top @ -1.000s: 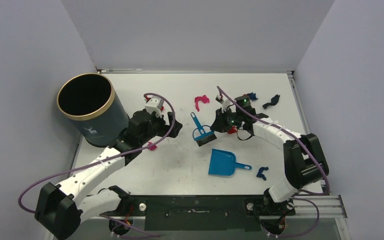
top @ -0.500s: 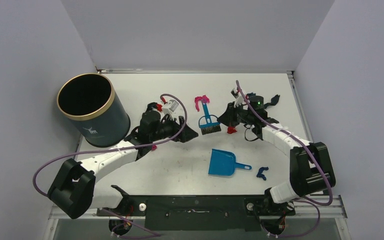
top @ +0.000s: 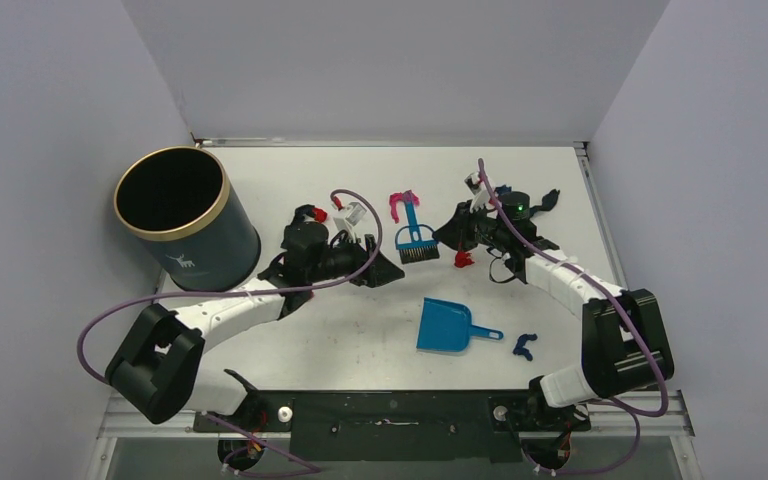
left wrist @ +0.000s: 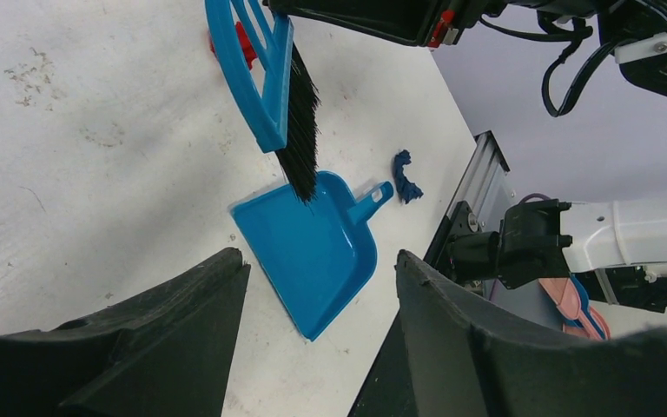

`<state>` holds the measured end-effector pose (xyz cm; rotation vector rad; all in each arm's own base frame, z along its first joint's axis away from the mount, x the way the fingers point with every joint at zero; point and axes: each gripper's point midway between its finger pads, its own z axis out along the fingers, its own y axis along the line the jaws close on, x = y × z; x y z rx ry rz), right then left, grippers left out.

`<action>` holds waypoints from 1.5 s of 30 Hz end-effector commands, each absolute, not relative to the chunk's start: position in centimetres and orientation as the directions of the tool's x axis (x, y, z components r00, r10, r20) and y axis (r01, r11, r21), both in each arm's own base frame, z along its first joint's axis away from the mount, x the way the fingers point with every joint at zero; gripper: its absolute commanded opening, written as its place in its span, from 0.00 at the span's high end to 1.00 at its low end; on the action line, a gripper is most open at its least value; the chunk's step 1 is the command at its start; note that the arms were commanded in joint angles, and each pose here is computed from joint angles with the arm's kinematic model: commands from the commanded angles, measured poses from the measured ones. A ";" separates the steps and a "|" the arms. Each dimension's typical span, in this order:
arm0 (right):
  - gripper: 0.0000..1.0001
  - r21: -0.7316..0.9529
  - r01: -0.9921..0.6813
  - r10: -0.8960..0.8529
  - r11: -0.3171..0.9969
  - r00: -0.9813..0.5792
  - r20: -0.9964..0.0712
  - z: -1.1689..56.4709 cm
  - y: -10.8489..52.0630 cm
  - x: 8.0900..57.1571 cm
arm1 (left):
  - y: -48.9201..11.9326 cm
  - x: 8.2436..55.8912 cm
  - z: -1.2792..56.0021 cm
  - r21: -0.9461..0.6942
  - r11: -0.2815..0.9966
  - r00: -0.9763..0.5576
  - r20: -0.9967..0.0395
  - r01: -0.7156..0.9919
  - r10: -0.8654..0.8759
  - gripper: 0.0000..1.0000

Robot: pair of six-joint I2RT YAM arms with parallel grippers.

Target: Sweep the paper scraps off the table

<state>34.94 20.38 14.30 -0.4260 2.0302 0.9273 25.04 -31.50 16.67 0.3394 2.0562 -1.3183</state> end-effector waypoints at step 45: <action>0.31 0.389 -0.819 -0.213 0.422 -0.507 -0.835 15.3 23.3 32.3 | -29.7 26.6 16.5 -0.496 0.584 -0.670 -0.733 0.643 0.116 1.00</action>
